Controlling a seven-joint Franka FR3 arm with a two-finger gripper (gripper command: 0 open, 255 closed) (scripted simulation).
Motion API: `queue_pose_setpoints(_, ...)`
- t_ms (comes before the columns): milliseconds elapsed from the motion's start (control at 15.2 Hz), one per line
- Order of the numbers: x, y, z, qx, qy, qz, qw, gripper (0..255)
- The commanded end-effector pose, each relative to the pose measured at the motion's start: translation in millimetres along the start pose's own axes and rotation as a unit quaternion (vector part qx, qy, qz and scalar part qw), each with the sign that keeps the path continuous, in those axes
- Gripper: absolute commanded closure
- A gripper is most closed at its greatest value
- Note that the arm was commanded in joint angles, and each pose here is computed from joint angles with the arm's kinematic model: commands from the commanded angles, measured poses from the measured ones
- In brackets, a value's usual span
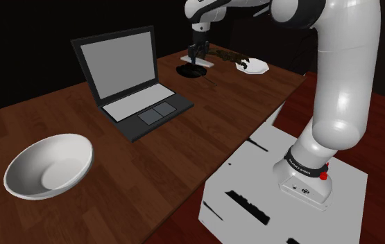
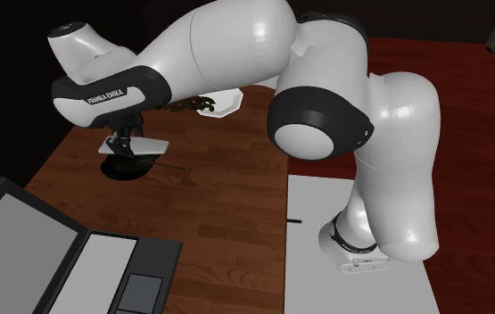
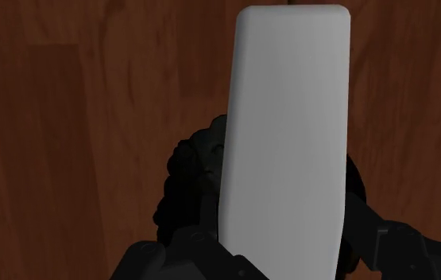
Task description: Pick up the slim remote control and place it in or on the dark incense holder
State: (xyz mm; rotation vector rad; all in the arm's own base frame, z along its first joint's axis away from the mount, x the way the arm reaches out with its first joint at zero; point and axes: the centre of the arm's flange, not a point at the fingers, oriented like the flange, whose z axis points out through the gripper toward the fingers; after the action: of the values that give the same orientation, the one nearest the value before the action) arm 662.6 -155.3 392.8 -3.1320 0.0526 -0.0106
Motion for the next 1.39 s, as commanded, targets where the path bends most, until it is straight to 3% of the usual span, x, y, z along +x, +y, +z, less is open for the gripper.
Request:
queue_pose_setpoints(0, 0, 1, 9, 0.0, 0.001, 0.0, 1.0, 255)
queue_pose_setpoints(330, 0, 1, 34, 0.0, 0.001, 0.0, 1.0, 255)
queue_pose_setpoints(858, 0, 1, 34, 0.0, 0.001, 0.0, 1.0, 255)
queue_pose_setpoints(924, 0, 1, 34, 0.0, 0.001, 0.0, 1.0, 0)
queue_pose_setpoints(1254, 0, 1, 34, 0.0, 0.001, 0.0, 1.0, 0)
queue_pose_setpoints(1320, 0, 1, 21, 0.0, 0.001, 0.0, 1.0, 0)
